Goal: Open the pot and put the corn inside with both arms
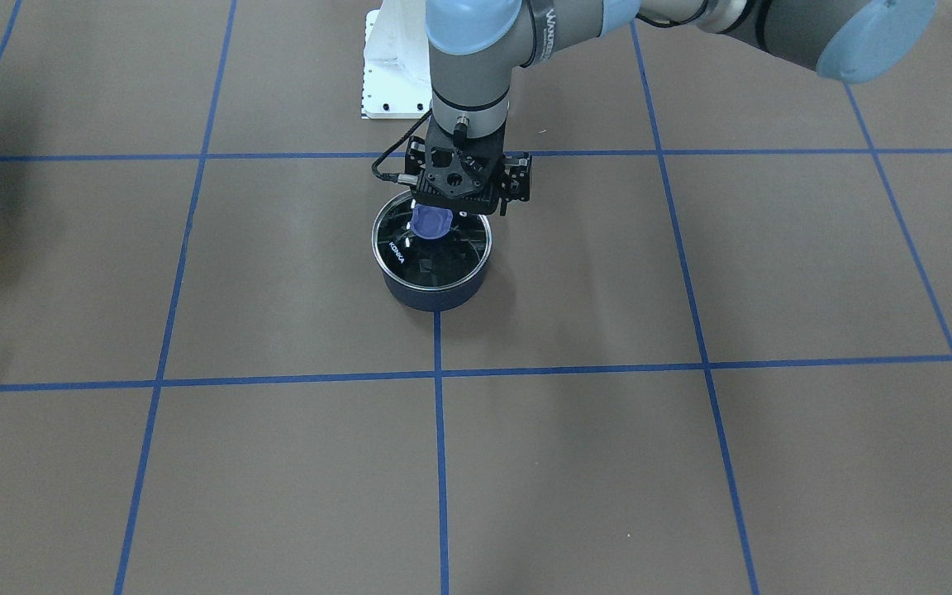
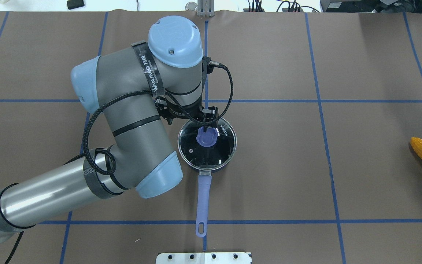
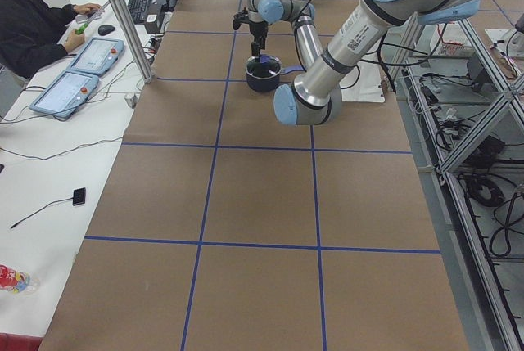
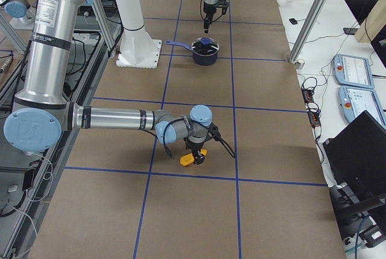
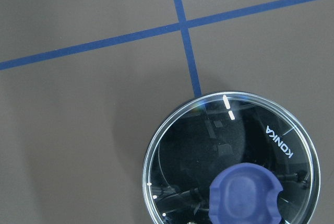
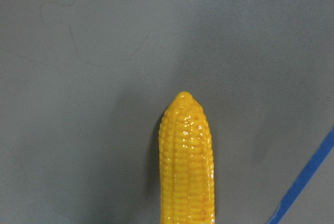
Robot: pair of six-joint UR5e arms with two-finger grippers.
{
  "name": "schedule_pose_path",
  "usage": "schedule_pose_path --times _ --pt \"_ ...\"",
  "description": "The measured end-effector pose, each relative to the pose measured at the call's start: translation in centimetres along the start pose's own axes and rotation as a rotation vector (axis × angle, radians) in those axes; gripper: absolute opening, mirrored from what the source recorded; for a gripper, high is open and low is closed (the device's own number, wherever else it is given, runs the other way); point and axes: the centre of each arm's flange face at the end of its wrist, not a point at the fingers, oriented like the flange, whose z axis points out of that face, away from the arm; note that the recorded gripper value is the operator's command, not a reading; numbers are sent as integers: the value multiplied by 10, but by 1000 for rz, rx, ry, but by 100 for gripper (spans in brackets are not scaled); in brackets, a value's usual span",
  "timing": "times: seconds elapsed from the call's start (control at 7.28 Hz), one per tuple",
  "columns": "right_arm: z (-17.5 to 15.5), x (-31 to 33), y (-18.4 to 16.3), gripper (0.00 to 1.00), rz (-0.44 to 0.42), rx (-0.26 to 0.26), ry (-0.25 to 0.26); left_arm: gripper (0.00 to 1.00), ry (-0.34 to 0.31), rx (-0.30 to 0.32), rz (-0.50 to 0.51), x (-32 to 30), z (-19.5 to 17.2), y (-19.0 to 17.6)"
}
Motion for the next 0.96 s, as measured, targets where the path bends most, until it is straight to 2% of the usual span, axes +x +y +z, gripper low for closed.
schedule_pose_path --times 0.55,0.69,0.82,0.96 --pt "14 4 2 84 9 -23 -6 100 -2 -13 -3 0 7 -1" --pt "20 3 3 79 6 -34 -7 100 -2 -14 -3 0 7 -1" --pt "24 1 3 66 -1 -42 -9 100 -2 -14 -2 0 7 -1" --pt "26 -1 2 60 -10 -46 -10 100 -1 -14 -2 0 7 -1"
